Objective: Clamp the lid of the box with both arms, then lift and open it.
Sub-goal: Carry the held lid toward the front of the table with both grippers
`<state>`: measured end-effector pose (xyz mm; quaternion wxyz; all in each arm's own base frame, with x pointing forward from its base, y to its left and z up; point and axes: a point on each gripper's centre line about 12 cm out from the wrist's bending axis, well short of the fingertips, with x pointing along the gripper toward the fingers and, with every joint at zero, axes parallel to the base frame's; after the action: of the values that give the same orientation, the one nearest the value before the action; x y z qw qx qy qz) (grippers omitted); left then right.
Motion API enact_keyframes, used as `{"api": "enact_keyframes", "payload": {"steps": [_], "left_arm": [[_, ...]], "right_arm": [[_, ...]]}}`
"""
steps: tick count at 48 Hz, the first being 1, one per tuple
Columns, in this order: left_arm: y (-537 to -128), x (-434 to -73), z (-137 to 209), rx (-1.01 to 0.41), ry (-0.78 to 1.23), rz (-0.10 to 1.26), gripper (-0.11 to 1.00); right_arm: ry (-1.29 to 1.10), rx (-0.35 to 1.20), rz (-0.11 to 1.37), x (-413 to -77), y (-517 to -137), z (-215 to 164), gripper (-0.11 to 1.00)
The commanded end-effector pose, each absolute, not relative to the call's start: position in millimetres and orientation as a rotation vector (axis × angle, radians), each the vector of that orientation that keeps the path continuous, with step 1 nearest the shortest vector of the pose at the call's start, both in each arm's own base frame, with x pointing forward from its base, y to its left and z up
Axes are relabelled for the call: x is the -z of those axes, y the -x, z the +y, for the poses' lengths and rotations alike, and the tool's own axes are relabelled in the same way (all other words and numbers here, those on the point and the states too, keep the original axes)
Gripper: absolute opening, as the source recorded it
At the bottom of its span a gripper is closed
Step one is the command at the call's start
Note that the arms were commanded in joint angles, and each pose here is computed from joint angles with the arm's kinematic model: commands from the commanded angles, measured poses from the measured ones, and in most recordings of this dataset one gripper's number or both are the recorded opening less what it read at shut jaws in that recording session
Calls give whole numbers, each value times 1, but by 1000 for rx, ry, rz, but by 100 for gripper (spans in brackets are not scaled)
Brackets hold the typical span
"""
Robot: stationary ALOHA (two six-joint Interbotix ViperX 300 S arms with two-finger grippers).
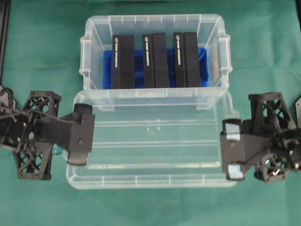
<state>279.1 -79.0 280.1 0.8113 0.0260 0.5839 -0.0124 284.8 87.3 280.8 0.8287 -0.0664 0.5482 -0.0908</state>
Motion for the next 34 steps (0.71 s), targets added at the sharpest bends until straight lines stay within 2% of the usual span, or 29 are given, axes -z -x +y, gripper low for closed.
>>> {"api": "enact_keyframes", "payload": {"steps": [1, 17, 34], "left_arm": [[-293, -307, -80, -15, -59, 1152, 1], [-297, -302, -94, -14, -49, 1160, 1], [-306, -264, -101, -8, -24, 1156, 1]], "right_arm": [[123, 191, 1073, -305, -297, 92, 0], [110, 195, 1090, -294, -299, 103, 0], [54, 187, 1093, -256, -303, 111, 0]]}}
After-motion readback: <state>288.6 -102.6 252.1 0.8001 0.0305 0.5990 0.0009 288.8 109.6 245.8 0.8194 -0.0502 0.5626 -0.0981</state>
